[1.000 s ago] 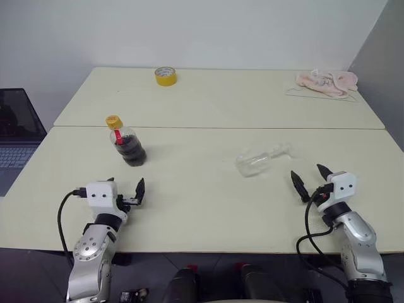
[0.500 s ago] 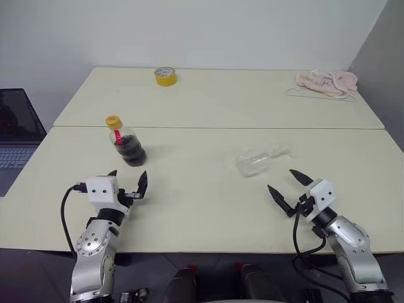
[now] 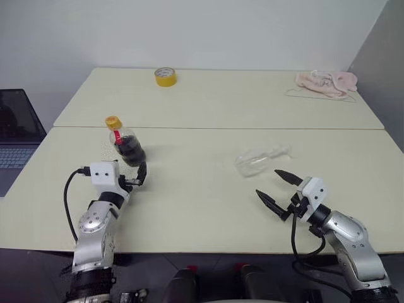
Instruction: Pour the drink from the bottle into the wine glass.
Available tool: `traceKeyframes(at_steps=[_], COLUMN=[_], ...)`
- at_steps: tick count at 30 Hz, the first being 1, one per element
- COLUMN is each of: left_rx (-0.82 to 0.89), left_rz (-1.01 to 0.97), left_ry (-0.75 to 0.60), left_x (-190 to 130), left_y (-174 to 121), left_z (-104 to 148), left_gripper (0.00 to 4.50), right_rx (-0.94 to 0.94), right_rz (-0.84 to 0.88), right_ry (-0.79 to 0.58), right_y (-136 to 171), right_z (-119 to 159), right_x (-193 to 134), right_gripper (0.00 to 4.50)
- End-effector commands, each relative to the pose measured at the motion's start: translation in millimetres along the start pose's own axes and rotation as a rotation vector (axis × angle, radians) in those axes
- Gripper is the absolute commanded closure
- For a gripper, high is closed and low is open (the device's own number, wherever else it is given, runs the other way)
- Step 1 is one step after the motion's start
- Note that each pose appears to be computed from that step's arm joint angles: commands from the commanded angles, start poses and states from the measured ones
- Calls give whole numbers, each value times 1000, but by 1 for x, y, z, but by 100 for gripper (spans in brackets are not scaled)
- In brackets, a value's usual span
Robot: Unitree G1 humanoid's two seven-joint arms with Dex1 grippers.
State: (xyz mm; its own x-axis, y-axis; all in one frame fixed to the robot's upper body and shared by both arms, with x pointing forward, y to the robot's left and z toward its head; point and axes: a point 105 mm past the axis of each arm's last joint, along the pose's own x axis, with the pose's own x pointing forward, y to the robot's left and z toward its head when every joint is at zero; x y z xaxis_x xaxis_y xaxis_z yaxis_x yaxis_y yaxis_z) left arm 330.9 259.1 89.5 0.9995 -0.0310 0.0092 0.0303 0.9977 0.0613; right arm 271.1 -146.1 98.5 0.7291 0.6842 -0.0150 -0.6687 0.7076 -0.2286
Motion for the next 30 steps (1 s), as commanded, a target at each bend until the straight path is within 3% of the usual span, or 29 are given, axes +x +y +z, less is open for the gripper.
traceKeyframes(at_steps=[1,17,30], left_rx=[38,62,91], left_rz=[-8,7,-22], left_ry=[-25,-54,-65], left_x=[8,33,45], left_y=[3,13,15], left_z=[9,23,30], left_gripper=[4,4,4], right_rx=[-20,-7,-34], right_rz=[19,124,398], right_ry=[-52,-99,-100], right_y=[2,19,46], right_z=[16,37,75], right_x=[3,14,16], right_gripper=[0,0,0])
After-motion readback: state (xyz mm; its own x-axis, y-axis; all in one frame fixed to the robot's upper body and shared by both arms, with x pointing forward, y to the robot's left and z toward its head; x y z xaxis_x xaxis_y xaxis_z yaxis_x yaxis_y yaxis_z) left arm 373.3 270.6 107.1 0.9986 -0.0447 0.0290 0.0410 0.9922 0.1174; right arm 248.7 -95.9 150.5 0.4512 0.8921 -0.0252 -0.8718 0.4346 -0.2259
